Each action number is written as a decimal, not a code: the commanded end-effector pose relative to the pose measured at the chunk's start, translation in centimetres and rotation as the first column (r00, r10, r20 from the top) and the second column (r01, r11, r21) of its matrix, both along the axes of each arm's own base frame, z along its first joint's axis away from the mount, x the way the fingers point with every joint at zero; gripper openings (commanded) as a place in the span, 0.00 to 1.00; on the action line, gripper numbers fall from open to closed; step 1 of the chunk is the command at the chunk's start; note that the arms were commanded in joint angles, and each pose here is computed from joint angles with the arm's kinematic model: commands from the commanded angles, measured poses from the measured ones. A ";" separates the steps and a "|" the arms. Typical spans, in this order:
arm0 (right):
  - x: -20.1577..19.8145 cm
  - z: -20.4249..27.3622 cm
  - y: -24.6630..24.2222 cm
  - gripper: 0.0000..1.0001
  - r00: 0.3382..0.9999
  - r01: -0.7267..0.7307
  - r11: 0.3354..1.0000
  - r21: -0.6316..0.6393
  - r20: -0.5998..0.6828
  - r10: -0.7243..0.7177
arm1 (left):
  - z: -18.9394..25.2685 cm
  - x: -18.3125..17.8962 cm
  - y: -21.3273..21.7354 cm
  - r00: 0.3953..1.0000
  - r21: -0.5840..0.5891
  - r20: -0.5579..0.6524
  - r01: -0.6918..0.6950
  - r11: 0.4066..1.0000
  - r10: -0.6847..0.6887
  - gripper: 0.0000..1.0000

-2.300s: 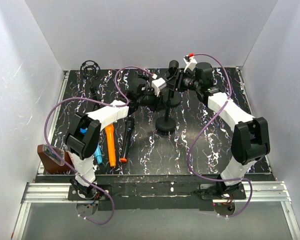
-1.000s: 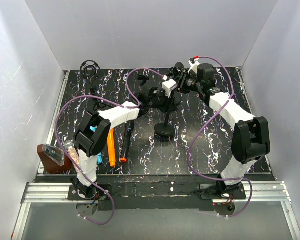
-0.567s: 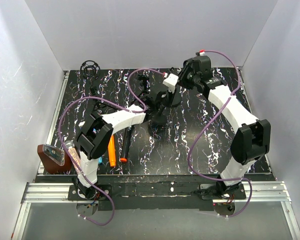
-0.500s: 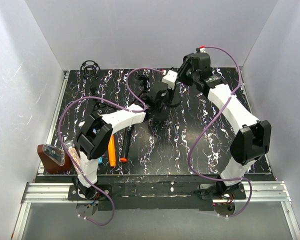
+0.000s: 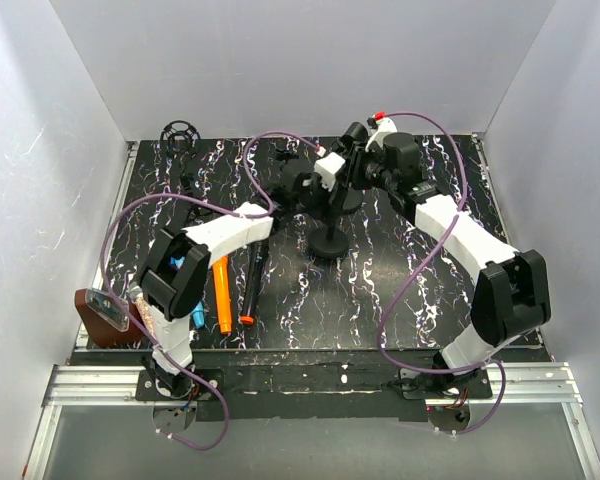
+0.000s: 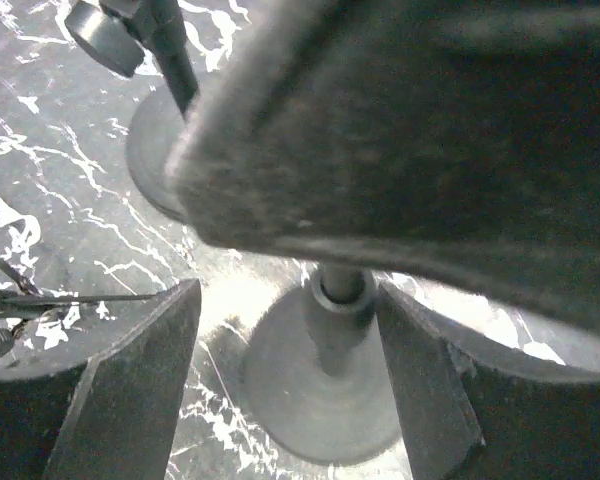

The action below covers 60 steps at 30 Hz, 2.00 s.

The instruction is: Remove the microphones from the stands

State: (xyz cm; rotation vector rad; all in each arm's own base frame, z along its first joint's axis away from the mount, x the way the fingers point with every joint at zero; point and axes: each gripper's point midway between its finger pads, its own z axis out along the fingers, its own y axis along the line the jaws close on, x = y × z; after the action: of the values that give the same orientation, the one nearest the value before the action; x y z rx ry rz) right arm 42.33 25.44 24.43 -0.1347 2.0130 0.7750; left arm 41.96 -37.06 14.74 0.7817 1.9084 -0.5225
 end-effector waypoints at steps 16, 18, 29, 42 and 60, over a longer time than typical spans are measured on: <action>-6.8 3.2 4.2 0.01 0.647 -0.539 0.821 -0.189 0.532 0.547 | 25.8 -1.3 9.1 0.954 -0.210 0.248 0.221 0.952 -0.167 0.69; -7.0 2.2 4.1 0.01 0.657 -0.541 0.819 -0.189 0.512 0.553 | 26.7 -1.2 8.2 0.953 -0.249 0.238 0.248 0.936 -0.189 0.69; -7.6 -0.9 4.5 0.01 0.647 -0.570 0.788 -0.235 0.462 0.606 | 22.5 -1.4 3.4 0.930 -0.268 0.176 0.361 0.894 -0.322 0.65; -8.0 -7.5 4.1 0.01 0.697 -0.598 0.761 -0.250 0.308 0.648 | 12.5 -4.4 4.4 0.904 -0.086 0.075 0.425 0.901 -0.420 0.61; -7.3 -8.7 3.1 0.75 0.718 -0.597 0.754 -0.272 0.237 0.654 | 12.0 -2.6 5.8 0.946 0.004 0.123 0.302 0.953 -0.300 0.62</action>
State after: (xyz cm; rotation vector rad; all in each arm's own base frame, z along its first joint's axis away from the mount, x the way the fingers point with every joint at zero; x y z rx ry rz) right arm 35.51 29.60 17.19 -1.0382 1.5951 0.9455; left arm 39.91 -31.33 23.65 1.0860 1.7514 -0.6915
